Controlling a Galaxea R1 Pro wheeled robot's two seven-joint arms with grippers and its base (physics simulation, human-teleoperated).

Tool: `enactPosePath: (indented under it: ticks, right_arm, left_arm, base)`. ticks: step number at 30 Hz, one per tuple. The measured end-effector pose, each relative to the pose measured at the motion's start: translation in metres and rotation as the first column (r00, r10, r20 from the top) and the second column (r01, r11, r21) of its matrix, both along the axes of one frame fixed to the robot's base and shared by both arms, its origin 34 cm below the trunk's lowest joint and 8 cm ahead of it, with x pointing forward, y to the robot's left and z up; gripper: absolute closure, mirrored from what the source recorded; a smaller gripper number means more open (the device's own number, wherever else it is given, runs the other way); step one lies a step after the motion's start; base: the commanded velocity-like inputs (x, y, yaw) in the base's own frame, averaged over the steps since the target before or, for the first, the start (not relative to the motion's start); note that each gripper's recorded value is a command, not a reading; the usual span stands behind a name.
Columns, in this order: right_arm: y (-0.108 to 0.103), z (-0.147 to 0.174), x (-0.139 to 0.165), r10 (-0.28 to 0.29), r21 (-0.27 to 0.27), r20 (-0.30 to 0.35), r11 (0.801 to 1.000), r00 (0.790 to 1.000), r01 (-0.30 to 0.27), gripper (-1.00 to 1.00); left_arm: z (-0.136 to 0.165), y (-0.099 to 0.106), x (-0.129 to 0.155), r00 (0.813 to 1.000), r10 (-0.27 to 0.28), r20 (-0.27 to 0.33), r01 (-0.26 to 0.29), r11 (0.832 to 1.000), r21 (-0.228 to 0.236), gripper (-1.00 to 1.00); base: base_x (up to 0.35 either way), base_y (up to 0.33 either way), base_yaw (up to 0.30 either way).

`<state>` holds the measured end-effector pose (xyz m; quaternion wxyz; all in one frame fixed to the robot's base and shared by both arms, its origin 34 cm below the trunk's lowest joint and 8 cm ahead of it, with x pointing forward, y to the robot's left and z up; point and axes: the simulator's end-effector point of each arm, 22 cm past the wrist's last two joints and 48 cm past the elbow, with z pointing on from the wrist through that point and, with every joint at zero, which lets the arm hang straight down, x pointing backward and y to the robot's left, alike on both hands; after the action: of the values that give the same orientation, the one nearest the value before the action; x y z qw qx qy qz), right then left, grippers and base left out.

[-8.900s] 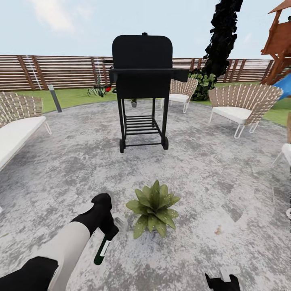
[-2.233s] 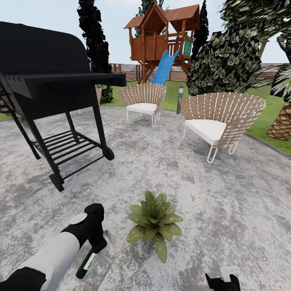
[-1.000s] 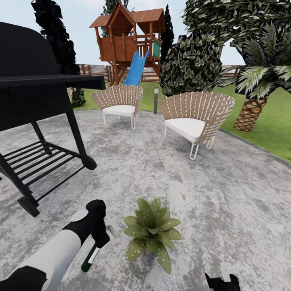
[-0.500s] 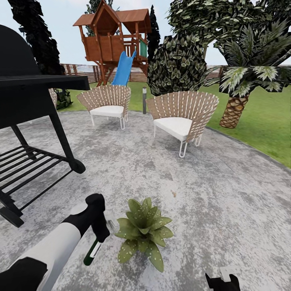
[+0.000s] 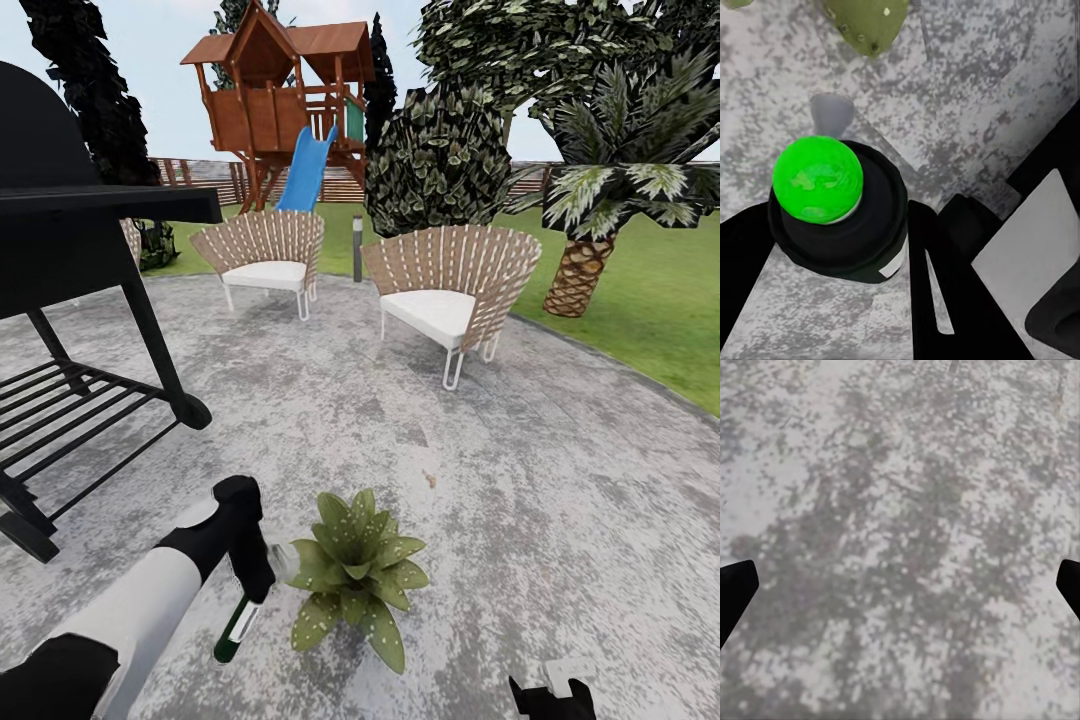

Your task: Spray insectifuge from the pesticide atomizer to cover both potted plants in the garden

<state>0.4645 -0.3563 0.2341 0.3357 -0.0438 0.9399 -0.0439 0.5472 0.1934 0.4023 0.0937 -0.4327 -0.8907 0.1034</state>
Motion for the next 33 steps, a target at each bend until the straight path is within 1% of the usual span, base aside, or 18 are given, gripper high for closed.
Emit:
enactPosePath:
  ticks: [2,3,4,6,7,8,9,12,13,14,16,20,24,26,30,33]
  right_arm:
    - [0.001,0.0,0.0,0.001,0.001,0.0,1.0,1.0,-0.001,-1.0]
    - [0.002,0.0,0.0,0.002,0.002,-0.001,1.0,1.0,-0.002,-1.0]
    - [0.002,-0.001,0.0,0.003,0.002,-0.001,1.0,1.0,-0.003,-1.0]
    - [0.003,0.0,0.0,0.003,0.002,-0.001,1.0,1.0,-0.003,-1.0]
    - [0.003,-0.001,0.0,0.003,0.003,-0.001,1.0,1.0,-0.003,-1.0]
    - [0.003,-0.001,0.0,0.003,0.003,-0.002,1.0,1.0,-0.003,-1.0]
    - [0.003,-0.001,0.0,0.004,0.003,-0.002,1.0,1.0,-0.004,-1.0]
    - [0.003,-0.001,0.0,0.004,0.003,-0.002,1.0,1.0,-0.004,-1.0]
    - [0.003,-0.001,0.0,0.004,0.003,-0.002,1.0,1.0,-0.004,-1.0]
    - [0.003,-0.001,0.0,0.004,0.003,-0.002,1.0,1.0,-0.004,-1.0]
    - [0.003,-0.001,0.0,0.003,0.003,-0.002,1.0,1.0,-0.003,-1.0]
    - [0.003,0.0,0.0,0.003,0.002,-0.001,1.0,1.0,-0.003,-1.0]
    - [0.002,0.0,0.0,0.001,0.002,0.0,1.0,1.0,-0.001,-1.0]
    - [0.001,0.0,0.0,-0.001,0.002,0.0,1.0,1.0,0.001,-1.0]
    - [0.001,0.0,0.0,-0.001,0.001,0.002,1.0,1.0,0.001,-1.0]
    - [0.001,0.0,0.001,-0.002,0.001,0.002,1.0,1.0,0.002,-1.0]
  left_arm:
    - [0.005,-0.021,0.004,1.0,-0.024,0.013,0.025,0.999,-0.022,1.0]
    - [0.014,-0.034,0.013,0.998,-0.043,0.035,0.044,0.999,-0.026,1.0]
    - [0.021,-0.038,0.022,0.997,-0.054,0.054,0.055,0.998,-0.019,1.0]
    - [0.029,-0.04,0.031,0.996,-0.062,0.068,0.063,0.998,-0.012,1.0]
    - [0.034,-0.037,0.034,0.996,-0.064,0.067,0.065,0.998,-0.008,1.0]
    - [0.035,-0.028,0.034,0.996,-0.064,0.06,0.064,0.998,0.009,1.0]
    - [0.026,0.0,0.028,0.998,-0.053,0.038,0.051,0.997,0.06,1.0]
    - [0.022,0.025,0.026,0.999,-0.033,0.03,0.03,0.995,0.091,1.0]
    - [0.021,0.037,0.025,0.999,-0.023,0.028,0.02,0.994,0.106,1.0]
    - [0.02,0.044,0.025,1.0,-0.016,0.027,0.013,0.993,0.114,1.0]
    - [0.019,0.052,0.024,1.0,-0.009,0.026,0.006,0.992,0.124,1.0]
    - [0.018,0.05,0.023,1.0,-0.008,0.025,0.005,0.993,0.121,1.0]
    - [0.028,0.038,0.033,0.999,-0.008,0.047,0.003,0.995,0.098,1.0]
    - [0.023,0.041,0.029,0.999,-0.012,0.041,0.008,0.994,0.106,1.0]
    - [0.017,0.058,0.022,1.0,0.004,0.028,-0.008,0.992,0.128,1.0]
    - [0.017,0.058,0.023,0.999,0.009,0.031,-0.013,0.992,0.127,1.0]
  base:
    - [0.0,0.0,0.0]
    - [0.0,0.0,0.0]
    - [0.0,0.0,0.0]
    - [0.0,0.0,0.0]
    - [0.0,0.0,0.0]
    - [0.0,0.0,0.0]
    - [0.0,0.0,0.0]
    - [0.0,0.0,0.0]
    - [0.0,0.0,0.0]
    - [0.0,0.0,0.0]
    - [0.0,0.0,0.0]
    - [0.0,0.0,0.0]
    - [0.0,0.0,0.0]
    - [0.0,0.0,0.0]
    - [-0.033,0.033,-0.124]
    - [-0.153,0.216,-0.251]
